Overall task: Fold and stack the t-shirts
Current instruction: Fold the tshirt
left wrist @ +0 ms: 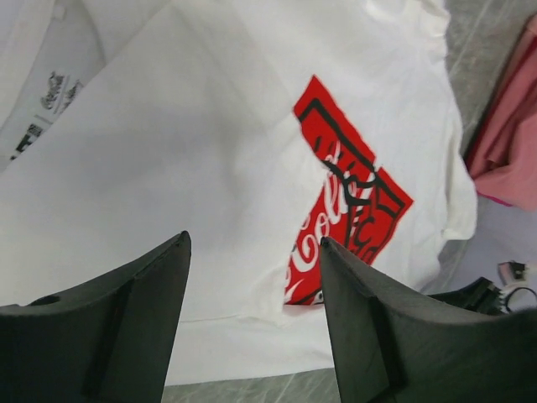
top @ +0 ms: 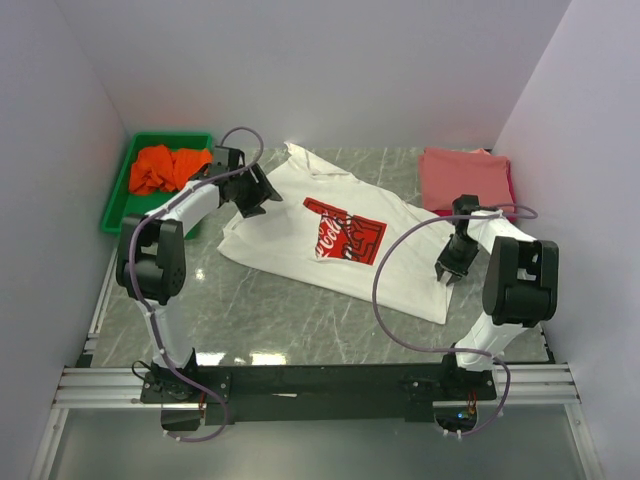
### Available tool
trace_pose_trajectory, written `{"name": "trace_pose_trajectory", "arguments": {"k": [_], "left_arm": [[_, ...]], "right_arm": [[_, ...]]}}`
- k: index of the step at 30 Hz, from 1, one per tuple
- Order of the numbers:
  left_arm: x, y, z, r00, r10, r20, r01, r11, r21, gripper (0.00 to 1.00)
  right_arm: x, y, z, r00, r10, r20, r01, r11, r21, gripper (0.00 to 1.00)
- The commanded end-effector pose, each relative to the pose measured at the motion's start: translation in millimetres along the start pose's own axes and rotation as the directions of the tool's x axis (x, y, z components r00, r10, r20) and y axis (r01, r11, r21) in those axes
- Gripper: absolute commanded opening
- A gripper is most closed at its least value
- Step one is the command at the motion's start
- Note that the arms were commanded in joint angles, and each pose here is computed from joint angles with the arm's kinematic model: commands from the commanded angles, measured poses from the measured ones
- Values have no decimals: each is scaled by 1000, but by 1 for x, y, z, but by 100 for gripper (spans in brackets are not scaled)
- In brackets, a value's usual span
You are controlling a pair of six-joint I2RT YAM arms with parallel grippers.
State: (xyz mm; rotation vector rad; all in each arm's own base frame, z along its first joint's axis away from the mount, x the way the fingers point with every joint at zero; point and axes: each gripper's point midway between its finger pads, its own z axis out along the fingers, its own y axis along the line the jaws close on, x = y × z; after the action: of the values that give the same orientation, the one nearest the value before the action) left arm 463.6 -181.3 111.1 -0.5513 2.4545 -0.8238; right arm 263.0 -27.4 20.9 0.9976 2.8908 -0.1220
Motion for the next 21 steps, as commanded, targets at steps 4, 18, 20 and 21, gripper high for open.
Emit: {"name": "trace_pose_trajectory", "arguments": {"k": [4, 18, 20, 21], "left_arm": [[-7, 10, -21, 997, 58, 51, -56, 998, -40, 68], [-38, 71, -64, 981, 105, 163, -59, 963, -263, 68], [-41, 84, -71, 979, 106, 173, -49, 952, -304, 68], [-41, 88, -71, 978, 117, 171, -58, 947, -316, 68]], "right_arm": [[-15, -8, 12, 999, 1, 43, -2, 999, 32, 29], [-20, -16, 12, 998, 12, 60, -16, 998, 62, 0], [-21, -26, 7, 997, 20, 68, -27, 994, 110, 0], [-19, -29, 5, 998, 23, 63, -30, 992, 122, 0]]}}
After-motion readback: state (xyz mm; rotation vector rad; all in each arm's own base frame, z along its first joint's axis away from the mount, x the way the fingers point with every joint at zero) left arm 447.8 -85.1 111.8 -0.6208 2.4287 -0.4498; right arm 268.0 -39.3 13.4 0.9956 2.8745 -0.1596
